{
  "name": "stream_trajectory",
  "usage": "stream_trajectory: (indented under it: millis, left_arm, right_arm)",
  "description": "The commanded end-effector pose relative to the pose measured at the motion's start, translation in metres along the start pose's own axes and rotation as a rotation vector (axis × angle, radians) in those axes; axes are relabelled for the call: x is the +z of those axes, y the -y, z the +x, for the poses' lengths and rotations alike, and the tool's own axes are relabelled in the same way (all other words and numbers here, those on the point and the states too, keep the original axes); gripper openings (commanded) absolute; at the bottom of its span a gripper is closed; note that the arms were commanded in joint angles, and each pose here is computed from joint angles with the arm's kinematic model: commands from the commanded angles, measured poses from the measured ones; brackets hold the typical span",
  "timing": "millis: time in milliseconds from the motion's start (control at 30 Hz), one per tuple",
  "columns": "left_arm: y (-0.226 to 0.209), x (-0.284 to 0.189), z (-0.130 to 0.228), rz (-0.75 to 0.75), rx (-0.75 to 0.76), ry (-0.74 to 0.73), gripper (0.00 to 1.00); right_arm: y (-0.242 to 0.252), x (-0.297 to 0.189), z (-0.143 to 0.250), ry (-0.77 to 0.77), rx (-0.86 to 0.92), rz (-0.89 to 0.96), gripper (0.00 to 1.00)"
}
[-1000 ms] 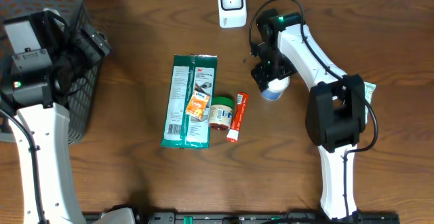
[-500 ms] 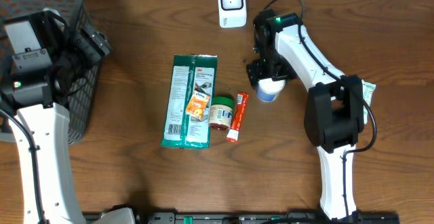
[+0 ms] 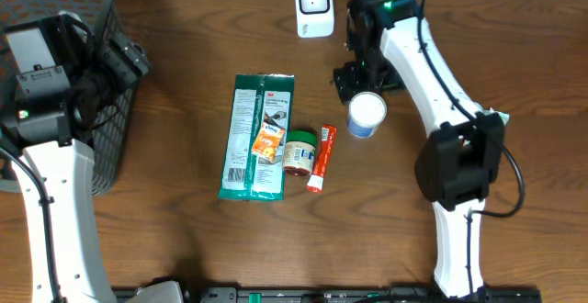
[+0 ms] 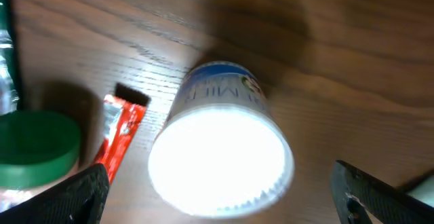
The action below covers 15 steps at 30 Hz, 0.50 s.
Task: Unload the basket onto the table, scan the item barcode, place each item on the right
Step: 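Lower the swab tub onto the table below the scanner and release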
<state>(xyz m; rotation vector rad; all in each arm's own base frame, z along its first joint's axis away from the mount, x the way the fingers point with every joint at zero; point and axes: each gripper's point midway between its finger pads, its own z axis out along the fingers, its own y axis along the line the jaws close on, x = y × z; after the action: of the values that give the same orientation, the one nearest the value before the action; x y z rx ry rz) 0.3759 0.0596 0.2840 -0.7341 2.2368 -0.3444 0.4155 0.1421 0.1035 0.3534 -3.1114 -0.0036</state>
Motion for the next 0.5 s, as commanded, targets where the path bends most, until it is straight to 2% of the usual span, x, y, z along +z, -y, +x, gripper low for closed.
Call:
stream_trajectory:
  millis: [0, 467]
  left_arm:
    - [0.001, -0.006, -0.007, -0.004, 0.001, 0.026, 0.86]
    - [0.001, -0.006, -0.007, -0.004, 0.001, 0.026, 0.86]
  right_arm:
    - [-0.001, -0.031, -0.004, 0.083, -0.057, 0.005, 0.99]
    - [0.001, 0.008, 0.016, -0.025, -0.081, 0.017, 0.99]
